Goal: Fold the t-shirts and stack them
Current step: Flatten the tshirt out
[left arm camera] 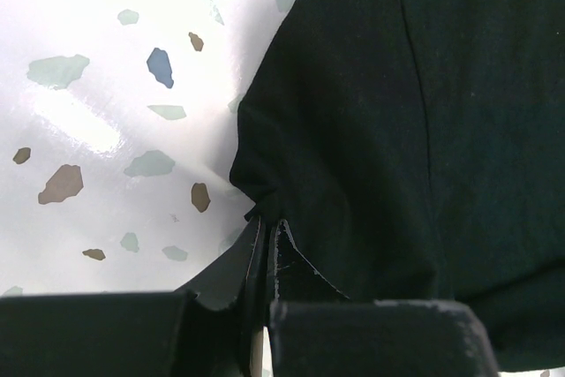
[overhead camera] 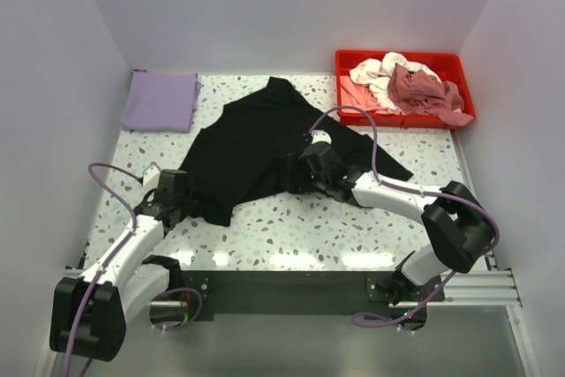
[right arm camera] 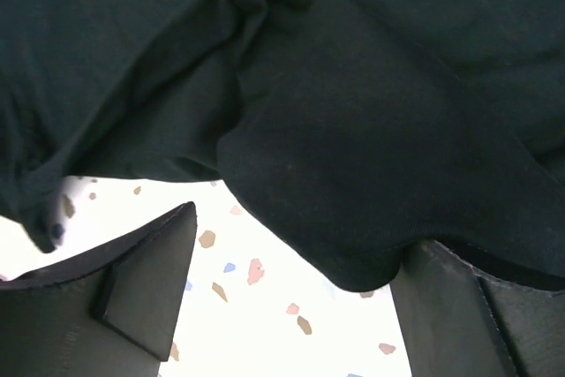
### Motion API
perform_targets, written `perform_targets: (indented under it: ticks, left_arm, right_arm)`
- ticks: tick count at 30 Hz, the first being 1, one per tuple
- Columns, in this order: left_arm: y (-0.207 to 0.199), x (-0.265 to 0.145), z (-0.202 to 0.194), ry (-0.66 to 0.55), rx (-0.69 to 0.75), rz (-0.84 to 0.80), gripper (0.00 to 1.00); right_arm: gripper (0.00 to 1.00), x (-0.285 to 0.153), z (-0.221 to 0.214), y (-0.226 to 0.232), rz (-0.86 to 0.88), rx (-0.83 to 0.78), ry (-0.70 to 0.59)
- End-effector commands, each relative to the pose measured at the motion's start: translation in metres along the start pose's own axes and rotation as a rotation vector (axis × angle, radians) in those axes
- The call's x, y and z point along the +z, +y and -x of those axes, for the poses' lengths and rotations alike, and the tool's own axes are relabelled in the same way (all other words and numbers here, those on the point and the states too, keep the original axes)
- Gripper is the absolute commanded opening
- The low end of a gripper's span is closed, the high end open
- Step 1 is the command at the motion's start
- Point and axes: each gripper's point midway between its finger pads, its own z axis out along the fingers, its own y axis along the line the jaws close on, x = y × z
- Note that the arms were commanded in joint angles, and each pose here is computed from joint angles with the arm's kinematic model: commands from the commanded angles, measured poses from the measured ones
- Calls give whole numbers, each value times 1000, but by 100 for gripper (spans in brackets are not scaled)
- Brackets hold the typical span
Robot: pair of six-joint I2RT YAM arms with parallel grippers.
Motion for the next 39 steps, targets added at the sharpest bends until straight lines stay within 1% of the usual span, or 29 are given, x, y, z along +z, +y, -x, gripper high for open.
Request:
perform_targets:
  ticks: [1,3,6,7,8,10,11,13,14,16,17,19,21,22,24,25,27,28,30,31,32,34,35,36,37,38,39]
  left_arm:
    - [-6,-1,4,-9,7,-24,0]
    - [-7,-1,5,-10,6,-26,0]
    - [-8,-3,6,-11,6,-29,0]
    - [-9,-3,7,-12,4,-30,0]
    - [-9,-3,7,-14,4,-30,0]
    - [-8,-4,7,-13,3,-29,0]
    - [-8,-5,8,-15,2,-29,0]
    - [-8,-6,10,-21,-1,-30,0]
    - [-8,-6,10,-23,-1,-29,0]
    - [-9,-8,12,-30,-3,-31,0]
    - [-8,-8,12,-30,-2,-26,0]
    - [-8,-9,13,-33,-6,-28,0]
    - [-8,-10,14,-38,-10,-26,0]
    - [-8,-11,15,-41,-14,-27,0]
    - [-9,-14,18,-45,-15,-28,0]
    - [-8,-14,19,-52,-15,-22,0]
    - [-7,-16,21,-55,-17,-16,0]
    - [-6,-17,21,-57,-18,-13,0]
    - [-5,-18,20,-52,-23,-8,0]
    - [-5,-18,20,-50,-23,-7,0]
    - [-4,-19,19,-48,-20,-8,0]
    - [-3,-19,19,-47,-20,-4,0]
    - [-2,-19,19,-48,-23,-2,0]
    - [-2,-19,18,-47,-21,-3,0]
    - [-2,-20,18,-48,-20,-2,0]
    - [-2,-20,18,-48,-21,-2,0]
    - [-2,-21,19,-52,-23,-6,0]
  right_arm:
    - [85,-12,36,26,91,60,-107]
    - [82,-10,36,24,77,69,-110]
    - [74,-5,33,25,77,68,-95]
    - [68,-4,37,31,104,72,-105]
    - [58,-3,40,34,112,76,-116]
    - [44,-1,41,35,115,77,-114]
    - [32,-1,38,32,97,77,-100]
    - [23,-7,40,30,78,76,-92]
    - [11,-10,34,22,40,71,-70]
    - [3,-22,32,16,21,71,-53]
    - [0,-28,18,5,-23,60,0]
    - [0,-40,4,0,-37,63,67]
    - [0,-62,-18,-8,-48,61,167]
    - [0,-74,-35,-20,-87,52,230]
    - [0,-94,-41,-29,-109,51,252]
    - [0,-106,-53,-41,-154,39,309]
    - [0,-122,-61,-49,-176,29,341]
    - [0,-131,-72,-59,-212,24,384]
    - [2,-137,-82,-68,-241,39,401]
    - [4,-137,-94,-77,-268,38,424]
    - [9,-136,-99,-81,-277,54,434]
    - [14,-134,-112,-85,-282,62,466]
    - [23,-135,-115,-88,-295,68,474]
    - [30,-135,-119,-93,-317,66,483]
    - [41,-139,-122,-99,-353,68,495]
    - [52,-141,-120,-108,-402,67,478]
    - [74,-145,-120,-112,-433,70,474]
